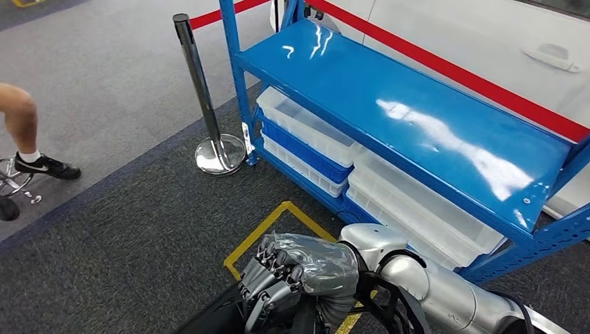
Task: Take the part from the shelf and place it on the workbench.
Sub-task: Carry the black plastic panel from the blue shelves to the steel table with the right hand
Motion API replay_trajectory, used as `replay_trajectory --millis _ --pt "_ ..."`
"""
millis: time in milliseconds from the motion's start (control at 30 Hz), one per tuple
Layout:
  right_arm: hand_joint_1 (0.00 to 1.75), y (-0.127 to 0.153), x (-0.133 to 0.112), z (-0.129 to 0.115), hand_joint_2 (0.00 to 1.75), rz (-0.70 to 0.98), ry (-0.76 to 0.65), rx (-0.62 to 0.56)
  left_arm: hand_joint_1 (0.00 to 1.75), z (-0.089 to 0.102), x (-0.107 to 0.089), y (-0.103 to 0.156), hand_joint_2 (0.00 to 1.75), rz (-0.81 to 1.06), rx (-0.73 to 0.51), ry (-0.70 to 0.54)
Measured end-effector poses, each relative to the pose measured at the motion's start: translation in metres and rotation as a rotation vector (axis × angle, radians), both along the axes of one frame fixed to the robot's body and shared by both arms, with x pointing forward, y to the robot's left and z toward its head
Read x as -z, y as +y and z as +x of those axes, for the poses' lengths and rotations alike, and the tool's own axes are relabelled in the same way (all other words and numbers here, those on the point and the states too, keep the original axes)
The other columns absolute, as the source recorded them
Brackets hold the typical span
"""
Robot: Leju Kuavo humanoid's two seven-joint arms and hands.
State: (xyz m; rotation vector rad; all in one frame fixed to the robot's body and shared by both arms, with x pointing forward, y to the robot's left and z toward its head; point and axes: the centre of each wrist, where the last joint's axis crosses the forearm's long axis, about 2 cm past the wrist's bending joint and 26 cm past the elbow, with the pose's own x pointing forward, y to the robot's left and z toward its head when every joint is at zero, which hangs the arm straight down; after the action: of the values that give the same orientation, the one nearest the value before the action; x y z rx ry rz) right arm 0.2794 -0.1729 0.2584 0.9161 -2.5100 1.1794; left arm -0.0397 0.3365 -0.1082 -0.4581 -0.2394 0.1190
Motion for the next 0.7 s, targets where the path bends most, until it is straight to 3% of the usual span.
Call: replay_trajectory --millis 700 --pt "1.75 0.002 0.001 0.007 1.75 -0.014 0.029 -0.019 0.00 0.008 -0.001 0.011 1.75 0.008 0.061 -0.009"
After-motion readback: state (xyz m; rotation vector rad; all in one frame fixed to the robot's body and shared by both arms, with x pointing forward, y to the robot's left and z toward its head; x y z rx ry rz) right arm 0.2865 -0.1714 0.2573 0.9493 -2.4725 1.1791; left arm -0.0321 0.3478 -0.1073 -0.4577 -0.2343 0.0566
